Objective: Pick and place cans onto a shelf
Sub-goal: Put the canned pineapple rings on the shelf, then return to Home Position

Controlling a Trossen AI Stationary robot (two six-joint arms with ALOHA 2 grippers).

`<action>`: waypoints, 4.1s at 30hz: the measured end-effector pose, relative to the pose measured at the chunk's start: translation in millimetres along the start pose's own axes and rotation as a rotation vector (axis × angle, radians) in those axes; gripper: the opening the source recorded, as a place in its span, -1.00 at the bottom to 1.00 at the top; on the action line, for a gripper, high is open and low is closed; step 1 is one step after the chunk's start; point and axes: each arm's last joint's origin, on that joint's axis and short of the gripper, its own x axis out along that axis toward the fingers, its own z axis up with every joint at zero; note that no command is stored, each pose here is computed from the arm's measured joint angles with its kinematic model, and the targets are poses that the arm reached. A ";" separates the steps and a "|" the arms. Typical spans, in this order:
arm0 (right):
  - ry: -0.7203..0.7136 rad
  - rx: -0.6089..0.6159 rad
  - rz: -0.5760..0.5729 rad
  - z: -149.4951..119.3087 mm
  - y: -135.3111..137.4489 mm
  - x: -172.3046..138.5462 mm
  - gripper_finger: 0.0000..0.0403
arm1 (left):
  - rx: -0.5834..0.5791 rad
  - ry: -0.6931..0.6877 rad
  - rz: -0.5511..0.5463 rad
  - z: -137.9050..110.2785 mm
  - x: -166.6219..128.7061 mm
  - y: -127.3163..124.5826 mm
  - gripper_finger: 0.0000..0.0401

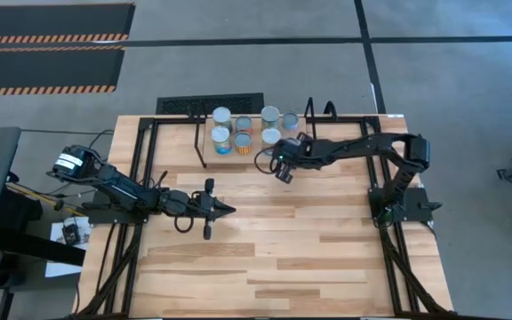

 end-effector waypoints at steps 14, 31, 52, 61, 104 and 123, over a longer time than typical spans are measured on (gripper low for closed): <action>-0.022 0.053 -0.108 2.3 -5.6 15.9 -0.91 | 0.000 0.000 0.000 0.0 0.0 0.0 -0.99; -0.396 -0.216 0.280 -22.0 73.6 -43.5 -0.98 | 0.002 -0.008 -0.074 8.2 -6.2 0.0 -0.99; -0.940 -0.205 0.644 -138.8 13.0 -95.4 -0.94 | 0.042 -0.013 -0.203 37.8 -37.7 55.7 -0.99; -1.078 -0.122 0.620 -182.8 -14.3 -96.3 -0.96 | 0.043 -0.020 -0.161 41.7 -45.8 69.0 -0.99; -1.190 -0.059 0.488 -213.4 -47.6 -109.7 -0.97 | 0.017 -0.227 0.042 -2.6 -134.5 66.7 -0.99; -1.070 0.036 0.324 -213.3 -58.1 -95.7 -0.83 | -0.025 -0.204 0.059 -4.7 -132.3 67.9 -0.99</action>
